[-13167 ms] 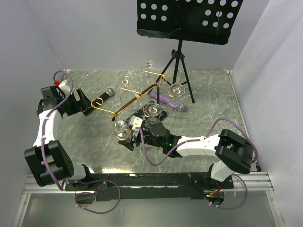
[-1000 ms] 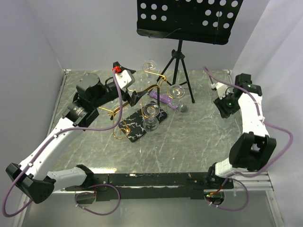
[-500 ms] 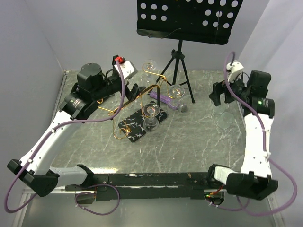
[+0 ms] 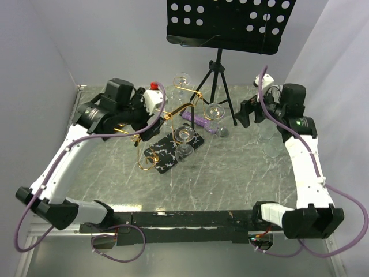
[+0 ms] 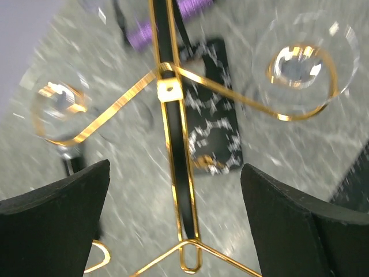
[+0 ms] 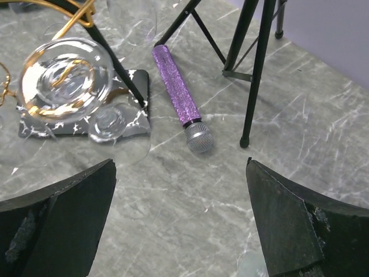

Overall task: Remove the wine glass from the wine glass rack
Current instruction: Adjust the wine rack at the center of the board.

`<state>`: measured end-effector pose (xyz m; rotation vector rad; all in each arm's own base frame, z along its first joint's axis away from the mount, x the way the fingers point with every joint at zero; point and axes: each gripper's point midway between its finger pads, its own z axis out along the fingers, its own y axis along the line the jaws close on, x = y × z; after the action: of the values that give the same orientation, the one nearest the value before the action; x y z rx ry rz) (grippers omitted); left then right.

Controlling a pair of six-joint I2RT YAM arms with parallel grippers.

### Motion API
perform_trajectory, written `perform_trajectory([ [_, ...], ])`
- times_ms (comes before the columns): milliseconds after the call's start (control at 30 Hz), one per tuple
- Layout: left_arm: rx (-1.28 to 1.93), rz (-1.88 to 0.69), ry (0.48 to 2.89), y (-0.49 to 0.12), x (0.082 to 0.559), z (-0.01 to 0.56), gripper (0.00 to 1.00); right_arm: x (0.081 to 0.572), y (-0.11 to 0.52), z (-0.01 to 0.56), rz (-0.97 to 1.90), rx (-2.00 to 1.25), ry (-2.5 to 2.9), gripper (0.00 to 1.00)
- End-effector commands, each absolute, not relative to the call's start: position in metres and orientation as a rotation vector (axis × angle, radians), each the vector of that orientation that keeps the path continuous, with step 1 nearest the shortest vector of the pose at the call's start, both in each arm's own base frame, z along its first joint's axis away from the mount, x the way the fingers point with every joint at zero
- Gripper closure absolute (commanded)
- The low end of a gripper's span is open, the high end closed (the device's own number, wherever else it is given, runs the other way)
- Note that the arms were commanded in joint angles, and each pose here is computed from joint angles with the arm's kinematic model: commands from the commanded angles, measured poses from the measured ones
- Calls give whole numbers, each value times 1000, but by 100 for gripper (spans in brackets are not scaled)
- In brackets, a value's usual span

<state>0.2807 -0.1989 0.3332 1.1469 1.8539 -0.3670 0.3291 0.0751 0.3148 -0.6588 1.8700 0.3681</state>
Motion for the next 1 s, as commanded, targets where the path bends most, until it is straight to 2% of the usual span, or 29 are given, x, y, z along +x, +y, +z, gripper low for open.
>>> perform_trajectory([
  [0,1211,-366,2008,-192,272,297,0,352,80,328,338,-656,1801,0],
  [200,1269,-274,2075,-183,281,281,0,367,86,318,317,-670,1829,0],
  [567,1447,79,2034,-135,290,264,0,375,88,308,339,-625,1856,0],
  [967,1396,398,1932,-100,335,286,0,368,90,294,362,-627,1885,0],
])
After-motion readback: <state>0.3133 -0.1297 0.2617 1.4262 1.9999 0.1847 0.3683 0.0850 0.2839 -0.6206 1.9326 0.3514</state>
